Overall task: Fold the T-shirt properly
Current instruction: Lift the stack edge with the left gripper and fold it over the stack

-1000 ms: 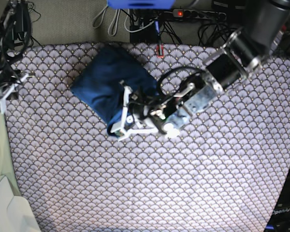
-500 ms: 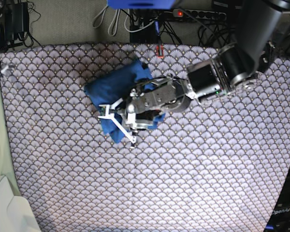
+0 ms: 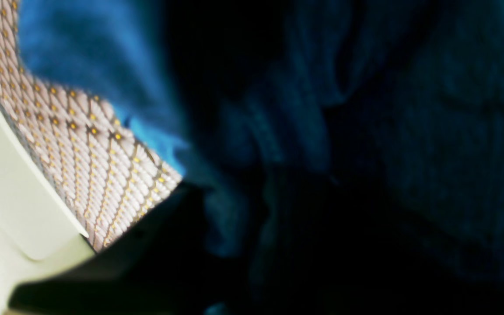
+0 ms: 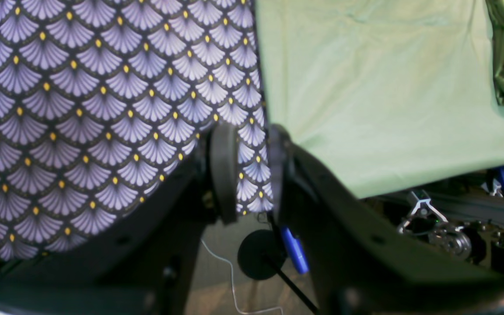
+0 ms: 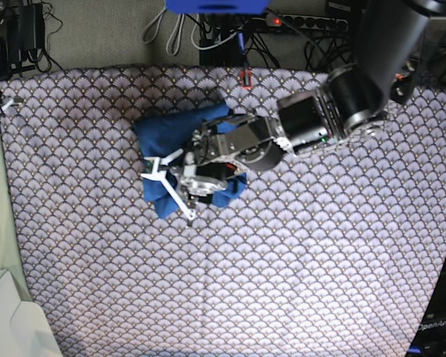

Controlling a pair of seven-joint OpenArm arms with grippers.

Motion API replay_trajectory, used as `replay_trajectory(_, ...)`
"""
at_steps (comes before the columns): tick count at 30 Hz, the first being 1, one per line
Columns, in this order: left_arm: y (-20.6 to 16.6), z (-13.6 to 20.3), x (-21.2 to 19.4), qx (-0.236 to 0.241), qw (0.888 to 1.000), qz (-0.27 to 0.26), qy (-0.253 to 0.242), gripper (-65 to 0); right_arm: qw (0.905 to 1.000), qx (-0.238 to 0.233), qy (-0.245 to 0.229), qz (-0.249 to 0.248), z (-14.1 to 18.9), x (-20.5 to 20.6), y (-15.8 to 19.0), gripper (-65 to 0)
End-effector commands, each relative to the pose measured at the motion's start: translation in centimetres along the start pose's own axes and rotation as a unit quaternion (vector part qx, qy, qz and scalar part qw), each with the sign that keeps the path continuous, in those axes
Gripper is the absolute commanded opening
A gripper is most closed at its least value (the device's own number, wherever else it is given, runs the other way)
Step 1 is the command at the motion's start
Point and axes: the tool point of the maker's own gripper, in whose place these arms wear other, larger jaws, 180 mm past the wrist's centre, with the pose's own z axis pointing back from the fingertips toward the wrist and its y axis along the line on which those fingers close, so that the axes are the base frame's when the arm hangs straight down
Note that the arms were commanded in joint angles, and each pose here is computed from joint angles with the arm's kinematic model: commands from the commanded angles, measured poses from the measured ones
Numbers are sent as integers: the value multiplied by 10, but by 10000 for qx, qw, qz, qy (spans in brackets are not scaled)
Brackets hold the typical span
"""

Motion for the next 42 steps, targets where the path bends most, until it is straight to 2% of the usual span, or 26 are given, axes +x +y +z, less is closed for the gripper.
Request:
replay_trajectory(1, -2, 6, 34, -123, 9981, 41, -598, -649, 9998, -96, -155, 90, 4, 9, -7, -535)
replay_trajectory(13, 2, 9, 36, -76, 9980, 87, -615, -649, 9998, -44, -180, 30, 2, 10, -2, -535)
replay_trajectory(22, 32, 24, 40, 177, 9943, 549, -893, -649, 9999, -3, -168, -34, 2, 8, 3, -535)
replay_trajectory(27, 40, 24, 36, 210, 9933, 718, -884, -646, 9998, 10, -168, -63, 1, 7, 4, -535)
replay_trajectory(39, 40, 23, 30, 213, 9934, 756, -836, -643, 9998, 27, -136, -134, 0, 7, 6, -535)
replay_trajectory(41, 40, 23, 30, 213, 9935, 757, -829, -610, 9999, 28, -67, -134, 0, 5, 6, -535)
replay_trajectory(42, 40, 23, 29, 216, 9937, 753, -802, -566, 9999, 31, -57, -140, 0, 4, 7, -535)
